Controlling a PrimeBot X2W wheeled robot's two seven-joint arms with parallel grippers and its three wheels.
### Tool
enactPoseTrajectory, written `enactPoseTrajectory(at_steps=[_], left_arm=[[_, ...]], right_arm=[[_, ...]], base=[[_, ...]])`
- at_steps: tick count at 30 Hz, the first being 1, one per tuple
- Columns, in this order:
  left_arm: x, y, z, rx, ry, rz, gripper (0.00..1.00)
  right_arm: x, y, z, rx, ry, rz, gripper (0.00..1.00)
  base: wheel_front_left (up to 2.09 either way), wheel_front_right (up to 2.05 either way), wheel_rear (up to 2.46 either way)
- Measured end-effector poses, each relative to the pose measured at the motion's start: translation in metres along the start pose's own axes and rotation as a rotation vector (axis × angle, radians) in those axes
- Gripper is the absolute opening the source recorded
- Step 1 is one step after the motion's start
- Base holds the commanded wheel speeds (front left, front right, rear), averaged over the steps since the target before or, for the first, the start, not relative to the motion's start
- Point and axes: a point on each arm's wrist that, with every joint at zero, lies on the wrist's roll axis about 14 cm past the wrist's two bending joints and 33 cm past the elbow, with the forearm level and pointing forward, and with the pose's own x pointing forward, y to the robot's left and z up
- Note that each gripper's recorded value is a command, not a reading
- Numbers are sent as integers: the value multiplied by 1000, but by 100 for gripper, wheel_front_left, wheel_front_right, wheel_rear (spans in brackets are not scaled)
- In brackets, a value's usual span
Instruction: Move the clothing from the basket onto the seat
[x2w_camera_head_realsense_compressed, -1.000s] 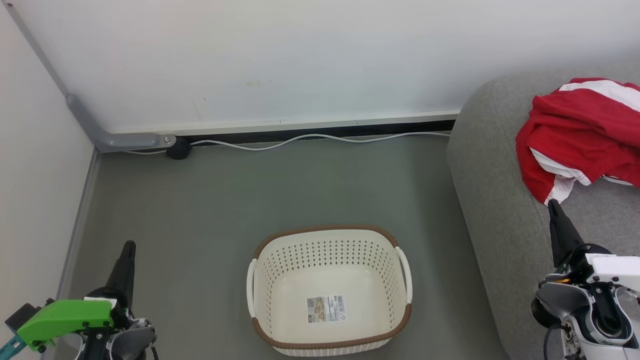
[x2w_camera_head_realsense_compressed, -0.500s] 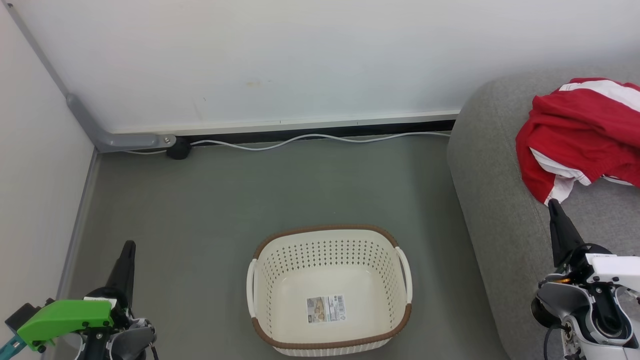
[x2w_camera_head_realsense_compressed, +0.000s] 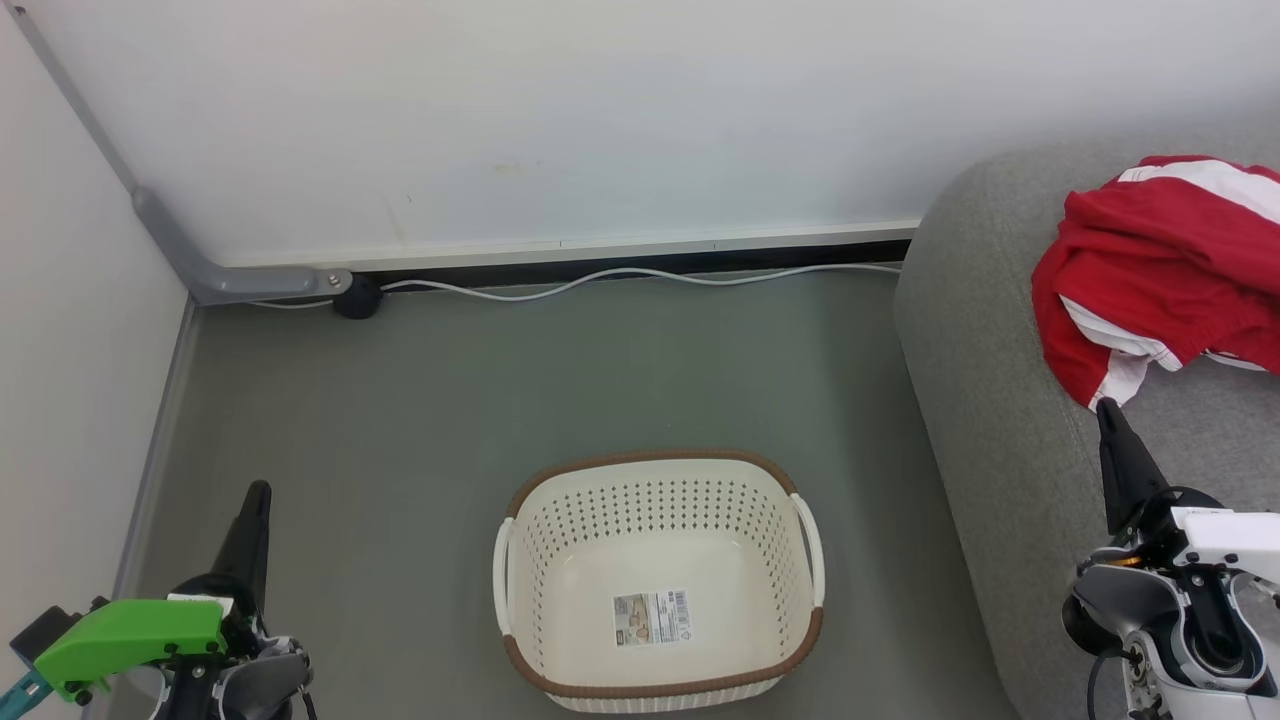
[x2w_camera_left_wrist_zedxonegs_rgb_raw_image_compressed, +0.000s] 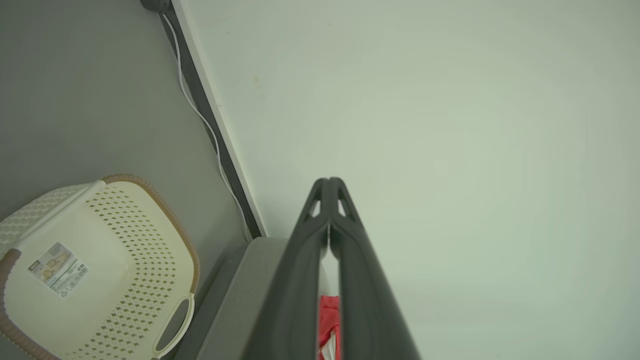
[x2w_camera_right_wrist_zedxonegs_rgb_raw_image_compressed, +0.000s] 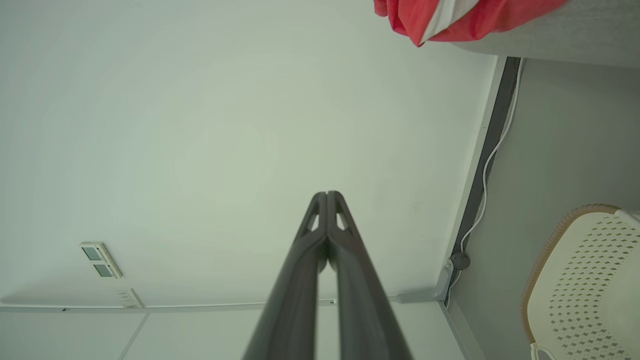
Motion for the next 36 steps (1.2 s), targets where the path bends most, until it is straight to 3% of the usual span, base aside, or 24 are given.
enactPoseTrajectory(at_steps=[36], left_arm=[[0, 0, 0, 0, 0, -1, 0]], right_arm=[[0, 0, 0, 0, 0, 0, 0]], base=[[0, 0, 0]])
